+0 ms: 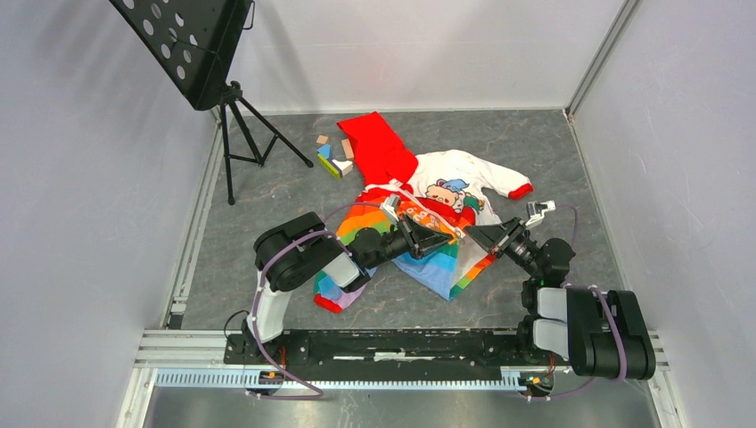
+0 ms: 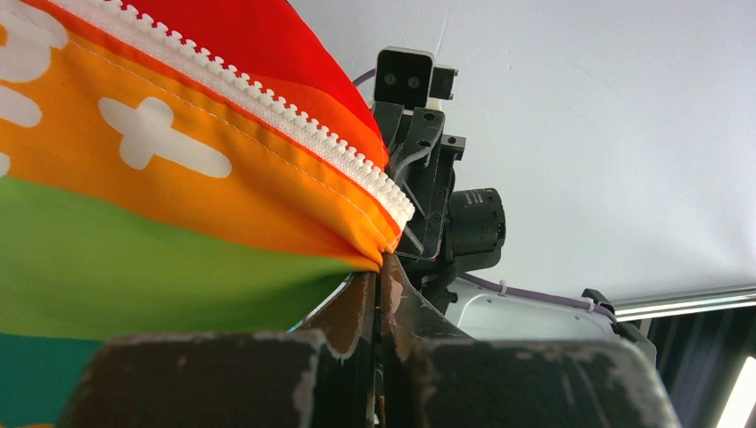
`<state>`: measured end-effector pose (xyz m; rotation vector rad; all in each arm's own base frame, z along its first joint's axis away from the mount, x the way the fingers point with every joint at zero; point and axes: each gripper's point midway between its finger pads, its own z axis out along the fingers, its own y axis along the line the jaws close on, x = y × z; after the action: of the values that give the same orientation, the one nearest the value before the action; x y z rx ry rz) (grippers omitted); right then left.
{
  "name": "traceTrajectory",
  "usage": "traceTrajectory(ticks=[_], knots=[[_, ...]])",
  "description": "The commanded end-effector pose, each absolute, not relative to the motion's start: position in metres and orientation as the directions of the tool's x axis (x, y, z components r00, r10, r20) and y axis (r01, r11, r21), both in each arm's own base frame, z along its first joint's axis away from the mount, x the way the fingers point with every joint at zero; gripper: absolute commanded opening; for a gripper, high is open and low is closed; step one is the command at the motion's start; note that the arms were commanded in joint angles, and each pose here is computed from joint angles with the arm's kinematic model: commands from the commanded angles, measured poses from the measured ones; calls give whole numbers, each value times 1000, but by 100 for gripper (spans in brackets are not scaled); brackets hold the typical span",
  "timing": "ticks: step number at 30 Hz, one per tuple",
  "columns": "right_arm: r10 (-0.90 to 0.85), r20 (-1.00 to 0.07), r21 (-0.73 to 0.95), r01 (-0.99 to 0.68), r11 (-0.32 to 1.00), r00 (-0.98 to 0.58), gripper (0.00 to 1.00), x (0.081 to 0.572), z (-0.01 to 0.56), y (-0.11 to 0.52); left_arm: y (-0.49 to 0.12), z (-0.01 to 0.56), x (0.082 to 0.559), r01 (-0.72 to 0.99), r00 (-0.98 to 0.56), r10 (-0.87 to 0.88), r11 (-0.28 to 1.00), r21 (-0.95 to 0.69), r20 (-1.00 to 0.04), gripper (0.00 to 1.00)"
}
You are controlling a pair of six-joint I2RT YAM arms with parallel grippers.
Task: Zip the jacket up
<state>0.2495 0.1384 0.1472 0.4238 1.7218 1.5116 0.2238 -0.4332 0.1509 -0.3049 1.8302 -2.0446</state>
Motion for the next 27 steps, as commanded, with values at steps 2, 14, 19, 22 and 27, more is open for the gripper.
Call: traceTrajectory(ticks=[2,14,19,22,27], knots=[[681,-376,923,-320,214,-629,0,233,153,143,-434,170,213,132,-921,-384,-155,-979,-64,2],[641,-429,892,-411,189,-637,0,226,168,149,-432,172,215,92,-928,-371,-171,-981,-22,2],[548,-495,866,-433,249,-675,0,226,154,153,-415,174,223,87,-923,-385,-165,-982,-17,2],[520,-511,859,-437,268,-685,0,225,150,153,-411,185,220,98,-928,-372,-183,-978,-23,2],[534,-497,864,-446,233,-684,0,218,160,155,-409,199,220,118,-930,-365,-208,-971,-35,2]])
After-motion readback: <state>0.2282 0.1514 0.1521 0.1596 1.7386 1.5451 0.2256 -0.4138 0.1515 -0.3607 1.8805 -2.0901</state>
